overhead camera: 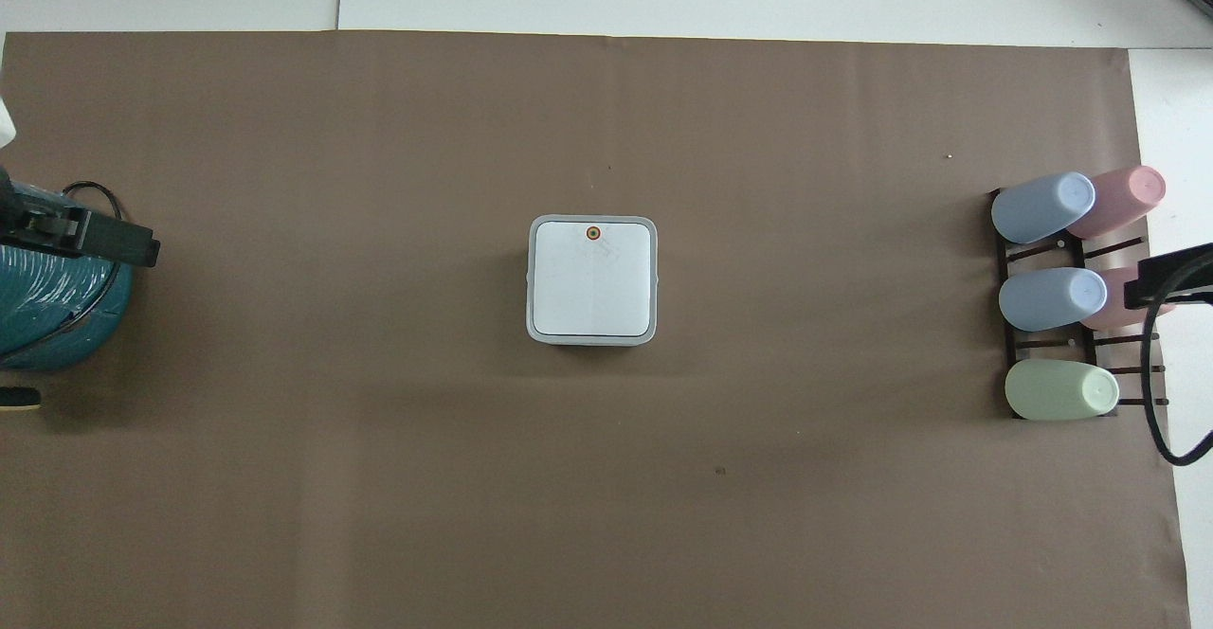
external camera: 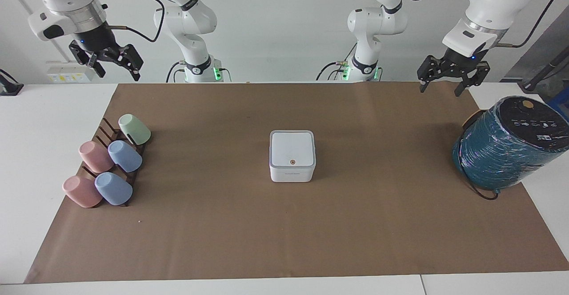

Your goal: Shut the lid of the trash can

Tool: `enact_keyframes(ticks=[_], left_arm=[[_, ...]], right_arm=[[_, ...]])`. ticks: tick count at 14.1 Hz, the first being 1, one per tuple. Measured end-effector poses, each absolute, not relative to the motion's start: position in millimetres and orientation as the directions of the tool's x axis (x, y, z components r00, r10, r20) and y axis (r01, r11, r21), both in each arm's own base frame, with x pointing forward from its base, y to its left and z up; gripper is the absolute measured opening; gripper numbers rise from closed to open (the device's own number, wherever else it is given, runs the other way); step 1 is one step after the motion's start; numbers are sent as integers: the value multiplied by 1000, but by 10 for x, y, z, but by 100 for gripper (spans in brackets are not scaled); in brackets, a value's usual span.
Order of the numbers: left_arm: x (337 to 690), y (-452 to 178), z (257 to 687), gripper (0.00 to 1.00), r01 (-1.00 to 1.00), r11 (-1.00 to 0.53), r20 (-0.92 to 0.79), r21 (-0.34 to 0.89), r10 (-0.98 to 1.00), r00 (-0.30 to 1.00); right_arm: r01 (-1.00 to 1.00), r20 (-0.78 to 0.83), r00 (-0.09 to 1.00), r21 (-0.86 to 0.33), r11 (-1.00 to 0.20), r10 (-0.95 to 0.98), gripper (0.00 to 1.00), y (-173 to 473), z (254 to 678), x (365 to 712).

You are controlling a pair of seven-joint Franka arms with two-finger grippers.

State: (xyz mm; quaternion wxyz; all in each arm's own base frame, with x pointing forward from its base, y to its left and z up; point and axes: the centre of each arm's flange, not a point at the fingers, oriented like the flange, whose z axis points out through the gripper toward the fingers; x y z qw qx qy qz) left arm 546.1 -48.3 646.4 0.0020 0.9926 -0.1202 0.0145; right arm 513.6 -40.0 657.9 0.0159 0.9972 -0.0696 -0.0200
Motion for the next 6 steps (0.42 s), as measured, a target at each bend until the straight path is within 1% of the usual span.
enact_keyframes(ticks=[6], left_arm=[[5459, -472, 6429, 100, -237, -972, 22, 2, -237, 971]], right_arm=[[-138, -38, 990, 34, -990, -139, 100, -400, 6579, 5136]])
